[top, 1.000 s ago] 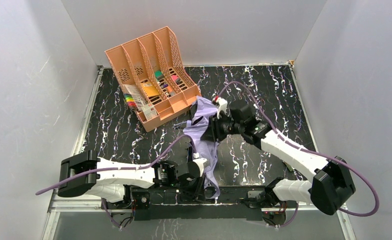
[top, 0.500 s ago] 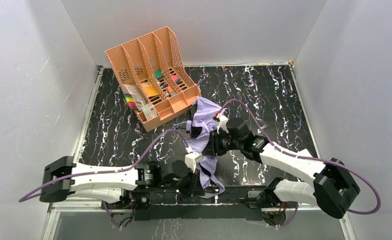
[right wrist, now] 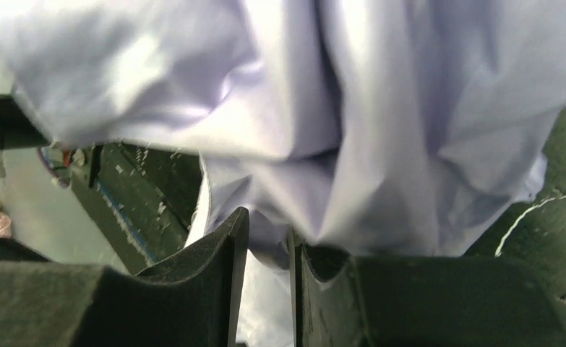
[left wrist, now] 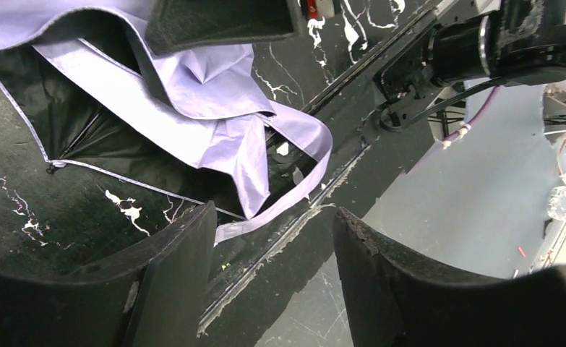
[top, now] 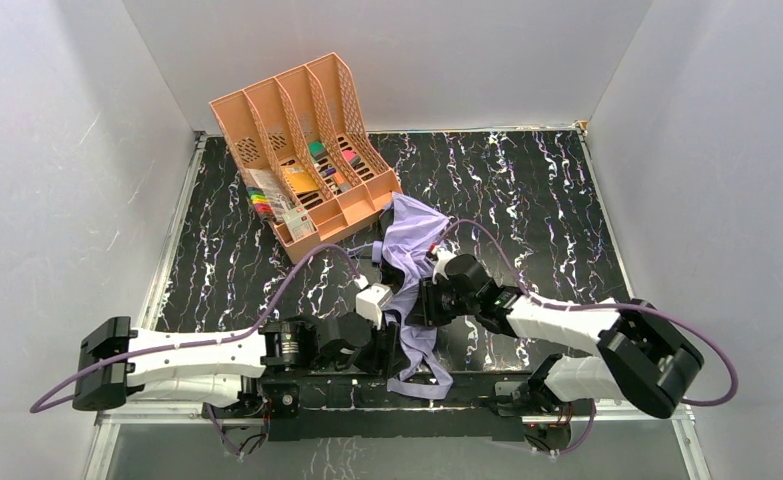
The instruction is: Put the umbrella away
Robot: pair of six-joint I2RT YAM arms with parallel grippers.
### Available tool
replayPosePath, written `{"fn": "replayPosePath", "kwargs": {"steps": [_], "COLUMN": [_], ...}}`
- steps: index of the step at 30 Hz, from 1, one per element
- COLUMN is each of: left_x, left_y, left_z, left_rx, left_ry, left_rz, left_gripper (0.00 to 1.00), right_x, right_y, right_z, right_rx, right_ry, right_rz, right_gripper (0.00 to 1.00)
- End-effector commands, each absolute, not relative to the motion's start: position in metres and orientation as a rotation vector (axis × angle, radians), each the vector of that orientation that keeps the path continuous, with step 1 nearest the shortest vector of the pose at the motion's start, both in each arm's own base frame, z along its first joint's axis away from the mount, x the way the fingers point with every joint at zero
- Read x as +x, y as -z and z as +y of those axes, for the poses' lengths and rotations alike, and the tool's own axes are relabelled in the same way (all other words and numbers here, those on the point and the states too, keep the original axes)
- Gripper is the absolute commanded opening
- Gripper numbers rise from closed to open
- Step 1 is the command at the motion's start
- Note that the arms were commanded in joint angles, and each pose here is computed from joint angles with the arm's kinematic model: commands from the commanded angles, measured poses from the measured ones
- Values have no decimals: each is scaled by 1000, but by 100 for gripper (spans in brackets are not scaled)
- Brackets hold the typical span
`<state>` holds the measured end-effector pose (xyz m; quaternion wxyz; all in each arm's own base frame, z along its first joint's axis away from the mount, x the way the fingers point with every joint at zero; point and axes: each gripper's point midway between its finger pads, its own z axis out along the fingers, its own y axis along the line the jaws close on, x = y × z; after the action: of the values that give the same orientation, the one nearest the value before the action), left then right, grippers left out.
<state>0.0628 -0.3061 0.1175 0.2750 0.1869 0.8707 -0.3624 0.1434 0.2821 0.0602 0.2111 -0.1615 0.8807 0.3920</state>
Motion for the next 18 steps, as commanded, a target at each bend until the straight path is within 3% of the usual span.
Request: {"fn": "replayPosePath", "kwargs": {"steps": [1,10,18], "left_x": [69,78,104], "left_y": [-120,-118,-109], "left_z": [-316,-317,-318], "left_rx": [495,462,369], "left_ry": [969,912,792], "left_rz": [2317,2319,2312], "left_gripper": [60,64,80], "right_x": [173,223,265], "right_y": [-65,-36,-20], "right_z": [302,309,290], "right_rx": [-407,-336,-203], "right_ry": [-1054,-848,-738], "right_rz": [2375,2463,2503], "right_gripper": [36,36,36]}}
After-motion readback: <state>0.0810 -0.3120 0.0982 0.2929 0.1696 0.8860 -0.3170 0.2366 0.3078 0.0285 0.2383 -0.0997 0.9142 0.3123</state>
